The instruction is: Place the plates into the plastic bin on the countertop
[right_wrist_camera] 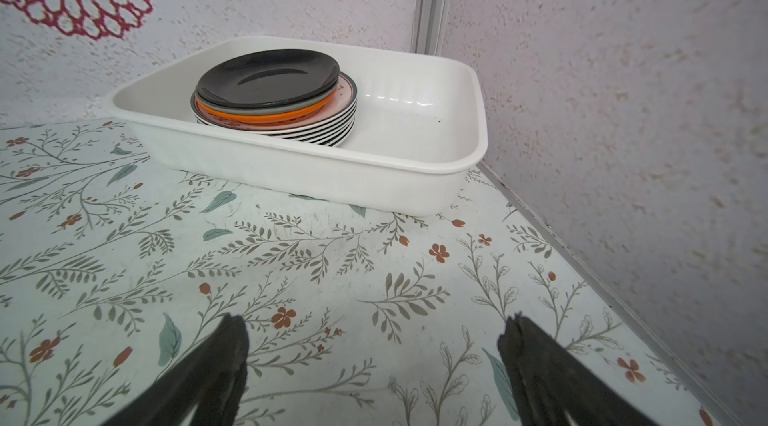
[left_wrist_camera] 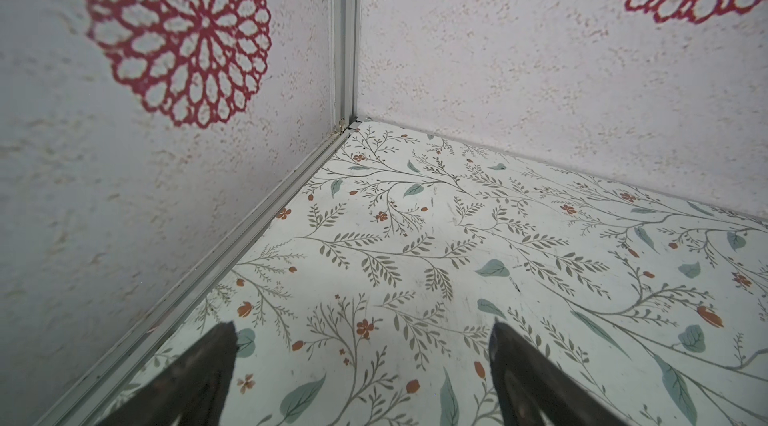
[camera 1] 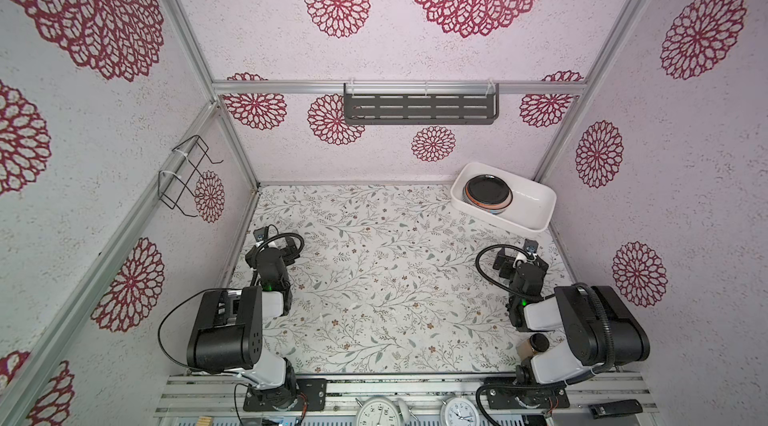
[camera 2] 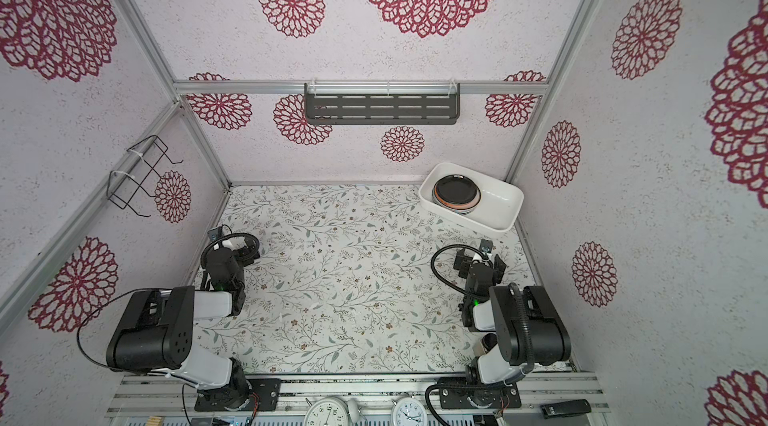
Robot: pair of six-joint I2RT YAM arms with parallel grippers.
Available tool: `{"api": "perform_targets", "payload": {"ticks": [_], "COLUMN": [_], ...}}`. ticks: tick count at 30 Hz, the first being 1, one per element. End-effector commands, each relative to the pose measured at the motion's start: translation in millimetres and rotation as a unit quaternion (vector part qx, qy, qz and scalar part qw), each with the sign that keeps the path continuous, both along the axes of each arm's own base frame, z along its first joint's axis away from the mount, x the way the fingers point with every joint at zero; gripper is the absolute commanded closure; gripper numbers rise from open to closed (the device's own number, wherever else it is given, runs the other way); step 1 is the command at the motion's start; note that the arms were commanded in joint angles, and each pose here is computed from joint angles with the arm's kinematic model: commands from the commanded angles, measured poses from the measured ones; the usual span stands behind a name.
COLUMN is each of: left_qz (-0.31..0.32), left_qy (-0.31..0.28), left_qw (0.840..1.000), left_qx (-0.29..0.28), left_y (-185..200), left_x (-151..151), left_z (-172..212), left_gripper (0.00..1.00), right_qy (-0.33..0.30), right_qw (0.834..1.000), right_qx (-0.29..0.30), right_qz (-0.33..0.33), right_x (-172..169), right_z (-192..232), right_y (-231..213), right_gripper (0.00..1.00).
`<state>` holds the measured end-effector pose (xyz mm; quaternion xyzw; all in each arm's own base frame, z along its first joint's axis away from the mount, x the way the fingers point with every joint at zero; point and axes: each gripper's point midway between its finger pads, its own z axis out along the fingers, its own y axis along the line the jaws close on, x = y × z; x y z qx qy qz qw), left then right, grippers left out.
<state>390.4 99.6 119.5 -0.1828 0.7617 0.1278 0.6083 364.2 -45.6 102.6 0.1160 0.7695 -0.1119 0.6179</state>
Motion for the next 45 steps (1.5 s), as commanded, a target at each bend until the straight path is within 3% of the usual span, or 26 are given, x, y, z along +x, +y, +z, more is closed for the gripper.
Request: {"api": "perform_targets", "payload": {"ticks": [1,45], "left_qz": [-0.002,0.003], "left_qy": [-0.003,-0.003], "left_qw": [1.000,1.000], "left_qx": [0.009,0.010], "left_y": [-1.3,-0.2], "left_x": [3.3,3.4], "left_z": [4.2,4.3], "left_gripper": [0.03,0.03], "right_qy": [-0.028,-0.029], "right_qw": [1.000,1.000], "right_qx": [0.004,0.005], "right_qz": [-0.001,0.000], "right_x": [3.6,4.0], "right_z": [14.2,14.5], "right_y": [0.5,0.7], "right_gripper": [0.01,0.01]}}
